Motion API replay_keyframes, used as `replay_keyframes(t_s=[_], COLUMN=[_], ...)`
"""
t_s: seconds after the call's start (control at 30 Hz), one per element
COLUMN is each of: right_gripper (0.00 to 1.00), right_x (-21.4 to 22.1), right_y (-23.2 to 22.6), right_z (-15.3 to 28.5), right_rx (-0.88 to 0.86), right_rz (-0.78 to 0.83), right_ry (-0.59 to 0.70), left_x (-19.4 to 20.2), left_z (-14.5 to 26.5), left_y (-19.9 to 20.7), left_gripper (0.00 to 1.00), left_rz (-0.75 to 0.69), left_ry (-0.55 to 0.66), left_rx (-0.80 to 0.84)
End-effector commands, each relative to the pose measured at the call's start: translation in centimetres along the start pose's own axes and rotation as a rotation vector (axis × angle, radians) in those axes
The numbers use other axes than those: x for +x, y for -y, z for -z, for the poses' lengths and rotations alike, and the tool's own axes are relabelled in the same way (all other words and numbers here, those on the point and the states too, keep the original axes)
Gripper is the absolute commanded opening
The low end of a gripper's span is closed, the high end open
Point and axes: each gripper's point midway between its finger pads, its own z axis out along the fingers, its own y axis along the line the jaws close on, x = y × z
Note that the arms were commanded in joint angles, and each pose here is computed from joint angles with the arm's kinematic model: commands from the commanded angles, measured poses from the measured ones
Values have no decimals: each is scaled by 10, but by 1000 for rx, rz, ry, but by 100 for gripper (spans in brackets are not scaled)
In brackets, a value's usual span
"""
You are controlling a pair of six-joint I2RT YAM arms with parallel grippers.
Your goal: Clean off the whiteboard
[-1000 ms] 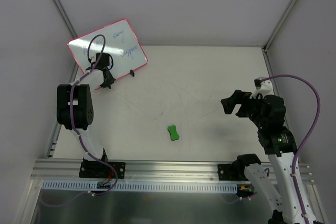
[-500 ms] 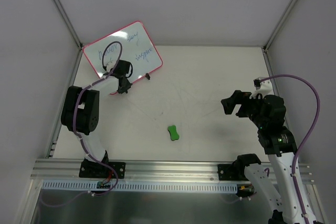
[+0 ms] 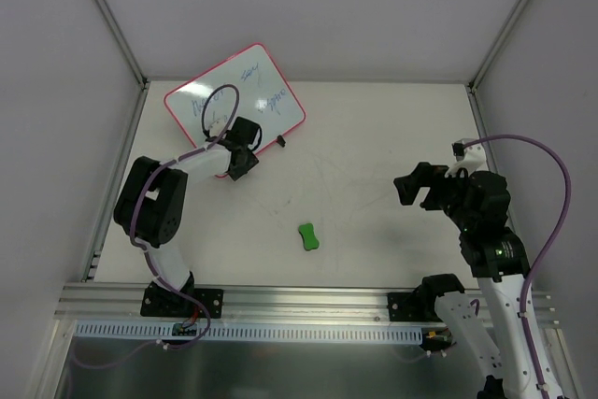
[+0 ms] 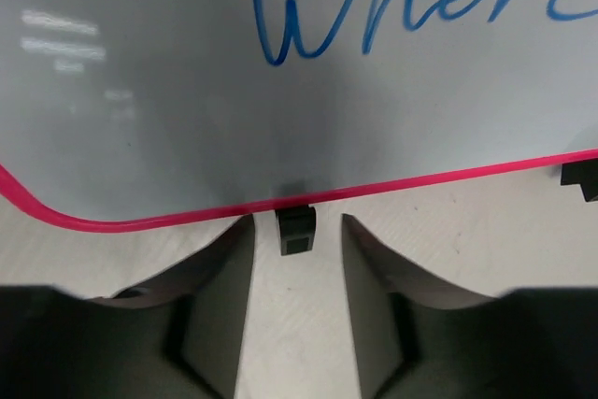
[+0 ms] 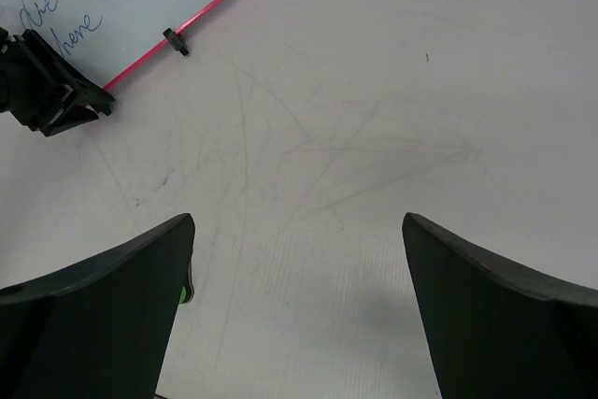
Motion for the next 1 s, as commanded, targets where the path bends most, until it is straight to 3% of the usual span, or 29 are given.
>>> replay_keyframes(t_s=[0.0, 0.1, 0.2, 0.43, 0.53, 0.8, 0.97], right_gripper=[99, 99, 99, 99, 99, 99, 99], right_x=[-2, 0, -1, -1, -1, 7, 14], right_y=[-4, -4, -4, -8, -10, -28, -53], right_z=[3, 4, 4, 6, 7, 9, 11], right_rx=[-21, -23, -26, -50, -63, -196, -352], right_rz=[19, 16, 17, 31, 46, 166, 163], right_ry=[22, 21, 23, 24, 26, 0, -53], left_x=[12, 4, -10, -80, -108, -206, -234], left_z=[21, 34, 52, 118, 138, 142, 125], left_y=[9, 16, 24, 30, 25, -25, -30], left_gripper=[45, 67, 80, 99, 99, 99, 97], left_rz=[25, 4, -46, -249, -359, -354, -347], left_ry=[-55, -39, -1, 232, 288, 347, 268], left_rx=[50, 88, 139, 252, 314, 511, 700])
